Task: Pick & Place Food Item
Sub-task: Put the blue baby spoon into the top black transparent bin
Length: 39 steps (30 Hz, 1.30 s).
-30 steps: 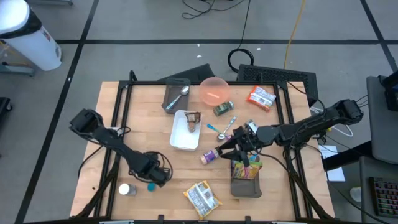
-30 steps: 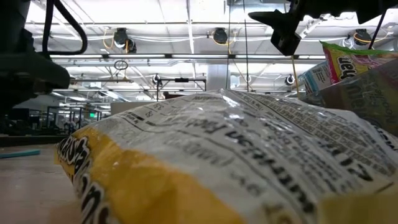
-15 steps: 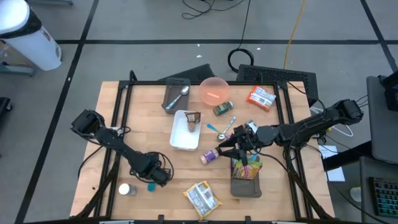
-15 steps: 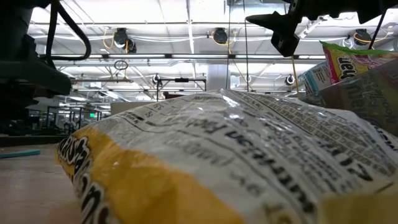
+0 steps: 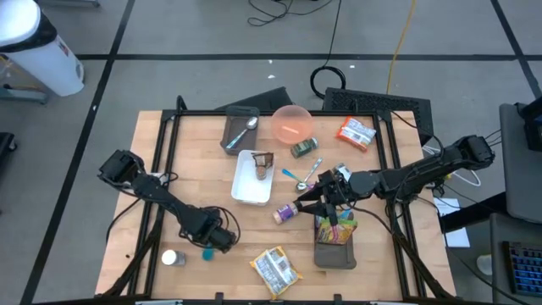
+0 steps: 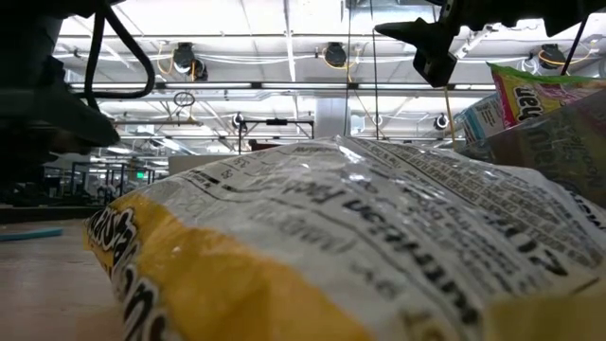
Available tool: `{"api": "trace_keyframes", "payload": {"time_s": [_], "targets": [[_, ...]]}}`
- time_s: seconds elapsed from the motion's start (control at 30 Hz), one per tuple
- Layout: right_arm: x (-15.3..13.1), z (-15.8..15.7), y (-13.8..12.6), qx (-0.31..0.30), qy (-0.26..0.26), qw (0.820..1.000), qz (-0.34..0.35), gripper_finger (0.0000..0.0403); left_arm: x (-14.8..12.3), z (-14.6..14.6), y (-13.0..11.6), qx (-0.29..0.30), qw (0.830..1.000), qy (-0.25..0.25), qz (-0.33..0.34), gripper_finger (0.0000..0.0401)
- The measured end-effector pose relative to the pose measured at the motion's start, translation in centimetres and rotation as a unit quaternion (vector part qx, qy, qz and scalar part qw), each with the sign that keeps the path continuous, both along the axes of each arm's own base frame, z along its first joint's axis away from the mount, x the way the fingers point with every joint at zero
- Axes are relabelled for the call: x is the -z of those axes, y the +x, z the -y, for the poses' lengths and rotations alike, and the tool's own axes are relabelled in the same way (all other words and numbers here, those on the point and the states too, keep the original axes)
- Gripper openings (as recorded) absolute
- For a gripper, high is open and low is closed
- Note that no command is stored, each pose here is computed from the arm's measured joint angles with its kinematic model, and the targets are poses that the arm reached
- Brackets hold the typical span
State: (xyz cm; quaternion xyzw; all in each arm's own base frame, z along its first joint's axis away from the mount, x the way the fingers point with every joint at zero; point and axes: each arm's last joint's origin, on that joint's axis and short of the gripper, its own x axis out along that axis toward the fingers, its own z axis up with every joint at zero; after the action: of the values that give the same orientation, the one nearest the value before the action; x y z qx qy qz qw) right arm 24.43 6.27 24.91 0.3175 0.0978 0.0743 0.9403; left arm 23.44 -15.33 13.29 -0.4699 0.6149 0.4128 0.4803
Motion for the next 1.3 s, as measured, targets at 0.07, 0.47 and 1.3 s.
{"api": "trace_keyframes", "payload": {"time_s": [0.07, 0.47, 1.3], "targets": [[0.0, 0.0, 0.0, 0.000, 0.000, 1.000, 0.000, 0.0217, 0.0, -0.1, 0.2, 0.002, 1.000, -0.004, 0.003, 0.0081], [0.0, 0.0, 0.0, 0.000, 0.000, 1.000, 0.000, 0.0216, -1.5, -1.5, 0.3, 0.039, 0.999, -0.005, 0.038, 0.0022], [-1.6, 0.0, 0.1, -0.001, -0.036, 0.995, 0.094, 0.0213, -12.5, -6.5, -2.7, -0.061, 0.926, 0.157, 0.337, 0.0021]]}}
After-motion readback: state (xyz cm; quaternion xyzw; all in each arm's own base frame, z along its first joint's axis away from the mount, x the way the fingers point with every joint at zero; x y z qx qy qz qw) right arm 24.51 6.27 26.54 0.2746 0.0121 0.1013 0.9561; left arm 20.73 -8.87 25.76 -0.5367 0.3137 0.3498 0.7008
